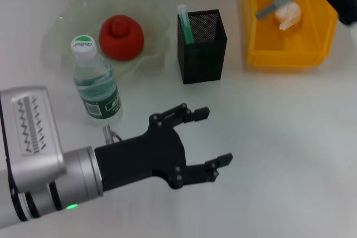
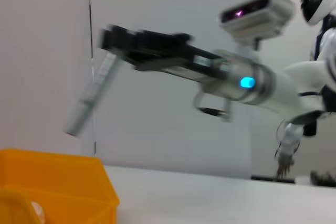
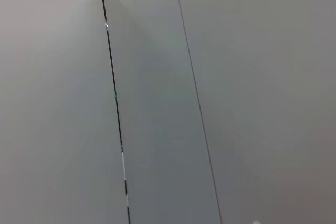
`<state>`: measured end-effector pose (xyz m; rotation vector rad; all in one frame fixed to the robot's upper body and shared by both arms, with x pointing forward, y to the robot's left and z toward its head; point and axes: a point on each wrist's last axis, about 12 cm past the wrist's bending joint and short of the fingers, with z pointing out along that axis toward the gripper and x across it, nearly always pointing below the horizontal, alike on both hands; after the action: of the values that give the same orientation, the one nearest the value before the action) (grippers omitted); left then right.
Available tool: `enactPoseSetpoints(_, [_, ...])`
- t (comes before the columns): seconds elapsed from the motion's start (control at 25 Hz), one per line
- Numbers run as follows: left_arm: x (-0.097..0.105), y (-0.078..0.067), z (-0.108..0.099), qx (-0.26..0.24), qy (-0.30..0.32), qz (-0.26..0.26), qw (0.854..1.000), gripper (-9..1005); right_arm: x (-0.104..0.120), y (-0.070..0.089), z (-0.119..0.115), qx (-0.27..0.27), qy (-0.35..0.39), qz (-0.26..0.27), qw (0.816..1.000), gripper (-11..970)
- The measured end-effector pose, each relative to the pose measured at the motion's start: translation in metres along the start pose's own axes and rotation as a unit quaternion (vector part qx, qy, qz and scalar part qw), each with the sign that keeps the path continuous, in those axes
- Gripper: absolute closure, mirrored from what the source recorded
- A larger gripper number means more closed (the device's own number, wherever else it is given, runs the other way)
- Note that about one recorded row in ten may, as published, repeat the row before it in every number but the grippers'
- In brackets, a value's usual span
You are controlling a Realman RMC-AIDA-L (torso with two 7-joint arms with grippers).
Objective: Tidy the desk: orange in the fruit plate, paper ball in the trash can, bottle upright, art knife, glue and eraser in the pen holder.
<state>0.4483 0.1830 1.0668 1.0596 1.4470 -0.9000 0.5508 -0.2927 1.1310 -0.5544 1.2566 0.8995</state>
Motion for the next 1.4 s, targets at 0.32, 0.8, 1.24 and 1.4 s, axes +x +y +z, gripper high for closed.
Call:
enactPoseSetpoints(0.32, [0.024, 0.001, -0.005, -0.004, -0.024, -0.028, 0.999, 152, 0.012, -0.013, 0.070, -0.007, 0.087, -0.022, 0.996, 814])
enactPoseSetpoints(0.8, [0.028, 0.002, -0.009, -0.009, -0.024, -0.037, 0.999, 152, 0.045, -0.008, 0.108, -0.004, 0.195, -0.041, 0.980, 782])
enactPoseSetpoints(1.24, [0.028, 0.005, -0.011, -0.009, -0.027, -0.037, 0.999, 152, 0.027, 0.026, 0.011, -0.077, 0.110, 0.010, 0.991, 419])
enactPoseSetpoints(1.4, [0.029, 0.007, -0.015, -0.016, -0.026, -0.040, 0.999, 152, 0.032, 0.053, -0.044, -0.114, 0.140, 0.007, 0.984, 258])
